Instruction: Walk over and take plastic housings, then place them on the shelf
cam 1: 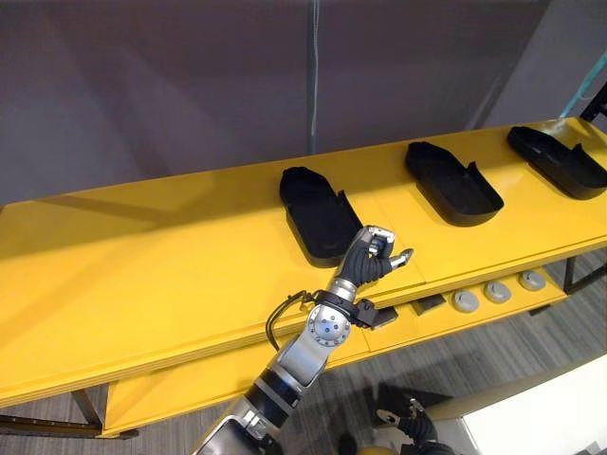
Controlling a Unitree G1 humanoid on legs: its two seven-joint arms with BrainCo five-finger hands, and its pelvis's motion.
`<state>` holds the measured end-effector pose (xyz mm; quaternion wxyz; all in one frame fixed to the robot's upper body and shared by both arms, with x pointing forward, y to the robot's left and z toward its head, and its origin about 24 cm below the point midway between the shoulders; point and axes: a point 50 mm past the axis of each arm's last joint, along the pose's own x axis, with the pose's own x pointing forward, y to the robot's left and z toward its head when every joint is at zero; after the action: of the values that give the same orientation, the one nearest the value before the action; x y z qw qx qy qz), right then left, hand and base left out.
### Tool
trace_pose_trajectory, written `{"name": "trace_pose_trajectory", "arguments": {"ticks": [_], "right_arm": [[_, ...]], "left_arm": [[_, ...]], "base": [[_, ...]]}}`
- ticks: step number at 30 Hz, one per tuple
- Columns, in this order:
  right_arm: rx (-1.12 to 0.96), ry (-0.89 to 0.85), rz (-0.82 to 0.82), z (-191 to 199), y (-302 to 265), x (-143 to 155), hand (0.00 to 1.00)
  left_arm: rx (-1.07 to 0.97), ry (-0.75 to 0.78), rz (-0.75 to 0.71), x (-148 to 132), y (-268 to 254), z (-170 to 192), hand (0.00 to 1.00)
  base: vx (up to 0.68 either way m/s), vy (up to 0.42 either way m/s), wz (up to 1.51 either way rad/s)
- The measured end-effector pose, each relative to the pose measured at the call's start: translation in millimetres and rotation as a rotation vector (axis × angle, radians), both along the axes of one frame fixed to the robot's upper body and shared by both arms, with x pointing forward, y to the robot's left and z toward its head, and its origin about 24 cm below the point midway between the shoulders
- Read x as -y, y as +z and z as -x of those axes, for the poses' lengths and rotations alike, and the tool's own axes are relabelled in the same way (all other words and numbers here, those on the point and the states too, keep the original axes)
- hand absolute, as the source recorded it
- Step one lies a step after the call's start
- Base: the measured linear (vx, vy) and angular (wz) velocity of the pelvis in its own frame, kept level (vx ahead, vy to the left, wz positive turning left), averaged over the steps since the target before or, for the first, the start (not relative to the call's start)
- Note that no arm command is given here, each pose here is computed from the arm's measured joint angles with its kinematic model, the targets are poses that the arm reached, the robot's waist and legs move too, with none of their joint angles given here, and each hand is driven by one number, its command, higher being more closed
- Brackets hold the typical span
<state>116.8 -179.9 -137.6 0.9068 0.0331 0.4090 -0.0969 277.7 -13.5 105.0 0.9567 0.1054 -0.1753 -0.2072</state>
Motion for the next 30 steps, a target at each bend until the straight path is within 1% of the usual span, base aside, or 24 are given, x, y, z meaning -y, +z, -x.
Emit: {"name": "trace_pose_trajectory", "arguments": {"ticks": [4, 9, 12, 15, 20, 26, 30], "right_arm": [[-0.005, -0.002, -0.005, -1, -1, -2, 0.0], [-0.01, -0.002, -0.005, -3, -2, -2, 0.0], [-0.007, -0.002, -0.005, -5, -2, -3, 0.0], [-0.007, -0.012, -0.006, -5, -2, -3, 0.0], [-0.01, -0.02, -0.012, -6, -2, -4, 0.0], [-0.006, -0.02, -0.016, -7, -2, -6, 0.0], [0.001, -0.019, -0.017, -10, -1, -7, 0.0]], "left_arm": [[-0.066, 0.02, -0.096, -3, -25, -2, 1.0], [-0.117, 0.047, -0.164, -10, -42, -6, 1.0], [-0.153, 0.077, -0.215, -19, -55, -7, 1.0], [-0.186, 0.107, -0.237, -27, -63, -9, 1.0], [-0.17, 0.154, -0.235, -36, -60, -15, 1.0], [-0.155, 0.265, -0.211, -54, -55, -25, 1.0], [-0.142, 0.306, -0.193, -61, -49, -31, 1.0]], "base": [[-0.01, 0.013, -0.04], [-0.02, 0.004, -0.04], [-0.01, 0.002, -0.05], [0.01, 0.001, -0.03], [0.0, 0.0, 0.0], [0.0, 0.0, 0.0], [0.0, 0.0, 0.0]]}}
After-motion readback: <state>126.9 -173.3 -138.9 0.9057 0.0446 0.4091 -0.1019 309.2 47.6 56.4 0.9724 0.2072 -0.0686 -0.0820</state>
